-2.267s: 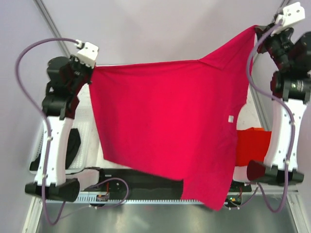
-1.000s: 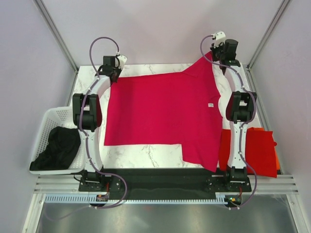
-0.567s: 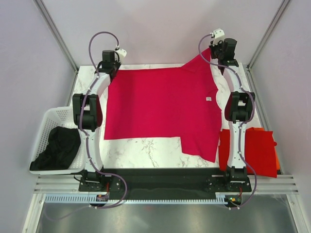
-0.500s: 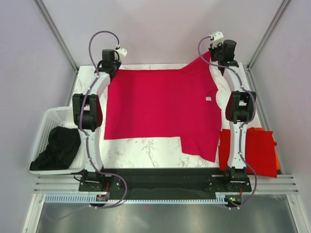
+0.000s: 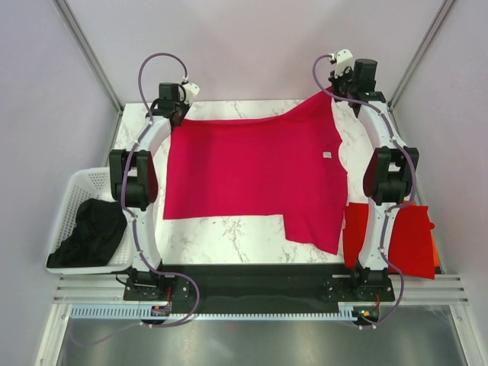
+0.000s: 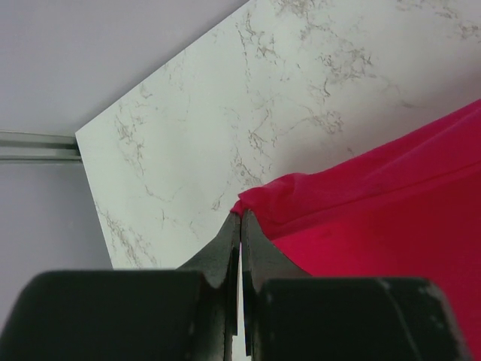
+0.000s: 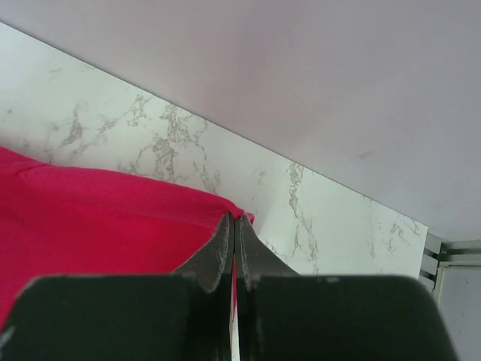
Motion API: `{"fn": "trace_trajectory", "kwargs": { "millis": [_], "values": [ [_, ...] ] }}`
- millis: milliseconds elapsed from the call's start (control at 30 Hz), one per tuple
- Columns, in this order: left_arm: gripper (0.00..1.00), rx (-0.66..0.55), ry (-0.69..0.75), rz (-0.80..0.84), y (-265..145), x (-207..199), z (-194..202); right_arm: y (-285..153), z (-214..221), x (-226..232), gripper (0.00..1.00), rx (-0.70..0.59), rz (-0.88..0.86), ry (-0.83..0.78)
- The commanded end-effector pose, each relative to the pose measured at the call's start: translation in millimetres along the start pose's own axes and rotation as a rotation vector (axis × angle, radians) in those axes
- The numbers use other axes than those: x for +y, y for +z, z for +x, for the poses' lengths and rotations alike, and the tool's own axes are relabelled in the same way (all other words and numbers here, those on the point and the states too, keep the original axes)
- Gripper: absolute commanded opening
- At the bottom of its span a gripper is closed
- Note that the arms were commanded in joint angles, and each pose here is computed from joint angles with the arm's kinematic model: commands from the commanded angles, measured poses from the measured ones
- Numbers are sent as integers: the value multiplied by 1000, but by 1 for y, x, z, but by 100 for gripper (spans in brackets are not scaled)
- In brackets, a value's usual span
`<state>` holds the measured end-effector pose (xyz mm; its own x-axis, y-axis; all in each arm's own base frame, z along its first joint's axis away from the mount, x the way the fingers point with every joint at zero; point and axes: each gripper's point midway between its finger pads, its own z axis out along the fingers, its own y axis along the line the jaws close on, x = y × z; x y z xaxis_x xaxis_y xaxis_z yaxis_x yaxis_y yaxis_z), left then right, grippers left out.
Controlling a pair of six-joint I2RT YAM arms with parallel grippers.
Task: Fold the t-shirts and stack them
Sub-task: Fold the tshirt
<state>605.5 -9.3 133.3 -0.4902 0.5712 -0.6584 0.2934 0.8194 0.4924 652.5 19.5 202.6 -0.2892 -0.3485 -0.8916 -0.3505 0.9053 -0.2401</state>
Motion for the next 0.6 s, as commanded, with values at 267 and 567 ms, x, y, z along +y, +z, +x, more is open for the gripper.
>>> {"fn": "trace_trajectory", "kwargs": {
  "millis": [267,567],
  "values": [
    [2,-87,-9,1,-69,18,-17,-79,-29,34,0,12,-105,25],
    [2,-54,-16,39,-86,2,7,-120,-16,62,0,63,-172,100]
  ]
}}
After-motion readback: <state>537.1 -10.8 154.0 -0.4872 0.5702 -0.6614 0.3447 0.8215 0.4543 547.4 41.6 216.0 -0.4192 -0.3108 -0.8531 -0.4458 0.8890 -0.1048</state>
